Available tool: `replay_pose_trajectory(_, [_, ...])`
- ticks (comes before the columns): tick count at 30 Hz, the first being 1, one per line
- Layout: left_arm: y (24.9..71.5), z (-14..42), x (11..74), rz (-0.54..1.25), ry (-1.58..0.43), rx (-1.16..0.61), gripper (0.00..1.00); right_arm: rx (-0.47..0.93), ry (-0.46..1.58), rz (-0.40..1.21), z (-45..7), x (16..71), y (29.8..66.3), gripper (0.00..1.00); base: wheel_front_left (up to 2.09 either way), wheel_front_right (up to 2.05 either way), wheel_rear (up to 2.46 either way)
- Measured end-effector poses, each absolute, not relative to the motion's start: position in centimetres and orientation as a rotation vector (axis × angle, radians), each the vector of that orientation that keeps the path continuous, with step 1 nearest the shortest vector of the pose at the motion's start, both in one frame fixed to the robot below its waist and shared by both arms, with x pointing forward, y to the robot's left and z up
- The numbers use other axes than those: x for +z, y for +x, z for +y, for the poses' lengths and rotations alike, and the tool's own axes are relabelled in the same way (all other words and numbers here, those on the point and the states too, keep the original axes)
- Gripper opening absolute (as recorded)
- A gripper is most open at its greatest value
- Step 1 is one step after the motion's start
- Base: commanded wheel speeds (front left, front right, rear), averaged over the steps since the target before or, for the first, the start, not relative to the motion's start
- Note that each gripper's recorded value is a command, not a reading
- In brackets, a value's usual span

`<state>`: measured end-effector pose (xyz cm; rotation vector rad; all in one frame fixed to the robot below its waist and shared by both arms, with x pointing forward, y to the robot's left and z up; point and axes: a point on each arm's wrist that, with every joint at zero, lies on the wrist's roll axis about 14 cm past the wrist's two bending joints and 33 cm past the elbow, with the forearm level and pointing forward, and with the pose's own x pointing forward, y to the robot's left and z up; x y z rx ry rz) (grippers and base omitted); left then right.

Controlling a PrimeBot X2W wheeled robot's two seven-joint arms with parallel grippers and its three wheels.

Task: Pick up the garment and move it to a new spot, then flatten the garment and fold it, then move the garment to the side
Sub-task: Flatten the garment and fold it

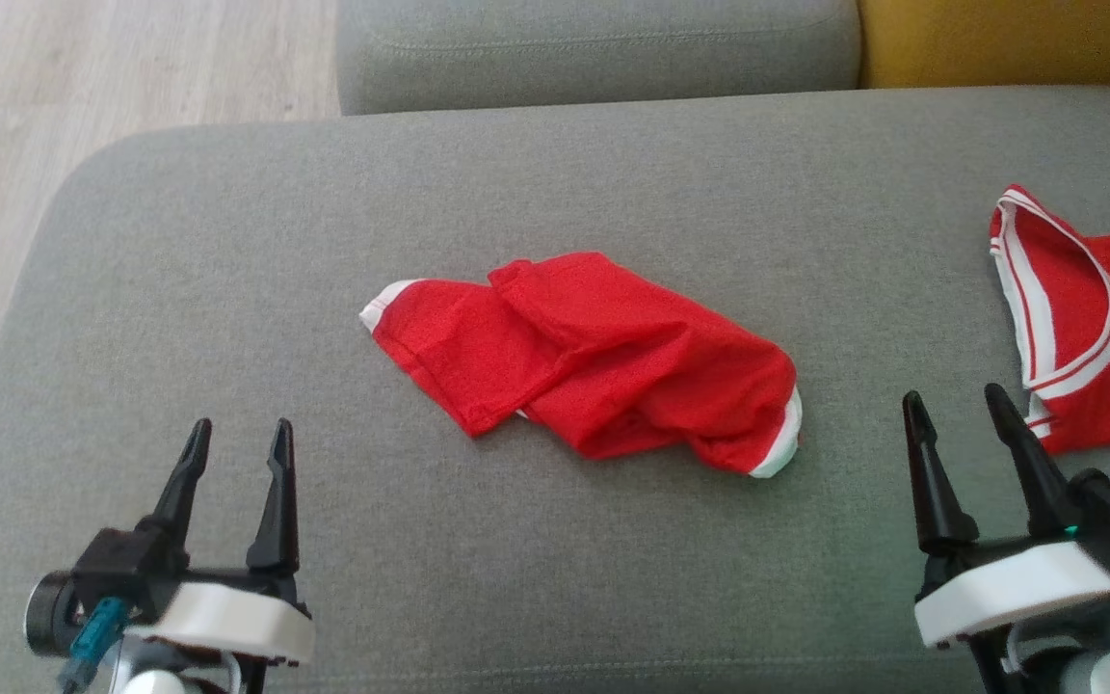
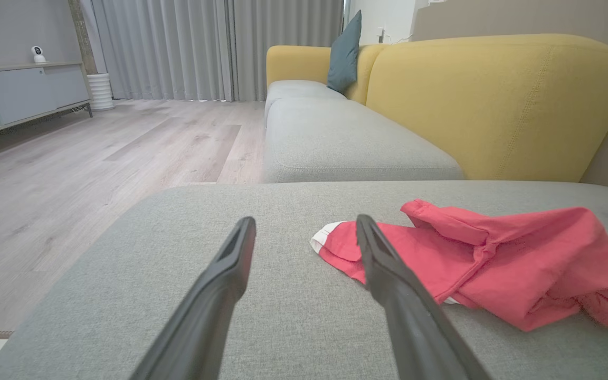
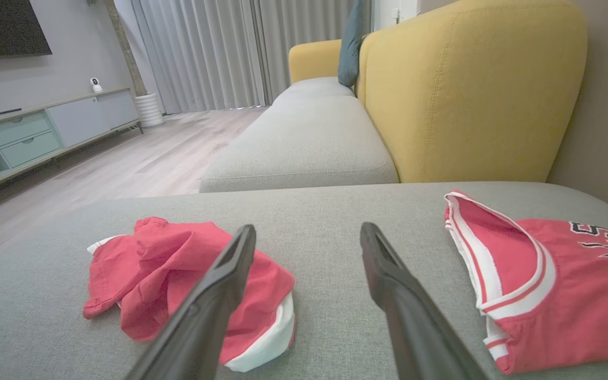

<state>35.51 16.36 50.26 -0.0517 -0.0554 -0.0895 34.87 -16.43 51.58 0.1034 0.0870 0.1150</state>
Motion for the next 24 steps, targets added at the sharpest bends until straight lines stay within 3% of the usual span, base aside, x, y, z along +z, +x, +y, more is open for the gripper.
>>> replay_pose_trajectory(8, [36.5,16.6,50.5,-0.065,-0.042,-0.091,1.00,0.218,0.115,0.172,-12.9,49.5,36.0,1.00,0.00,0.00,0.00])
replay_pose_trajectory(17, [38.6,16.9,50.5,-0.072,-0.039,-0.086,1.00,0.424,0.097,0.238,-5.9,47.8,40.8,1.00,0.00,0.00,0.00])
replay_pose_trajectory(24, [39.4,17.2,50.0,-0.059,-0.039,-0.082,1.00,0.490,0.035,0.313,-3.5,45.4,43.7,1.00,0.00,0.00,0.00])
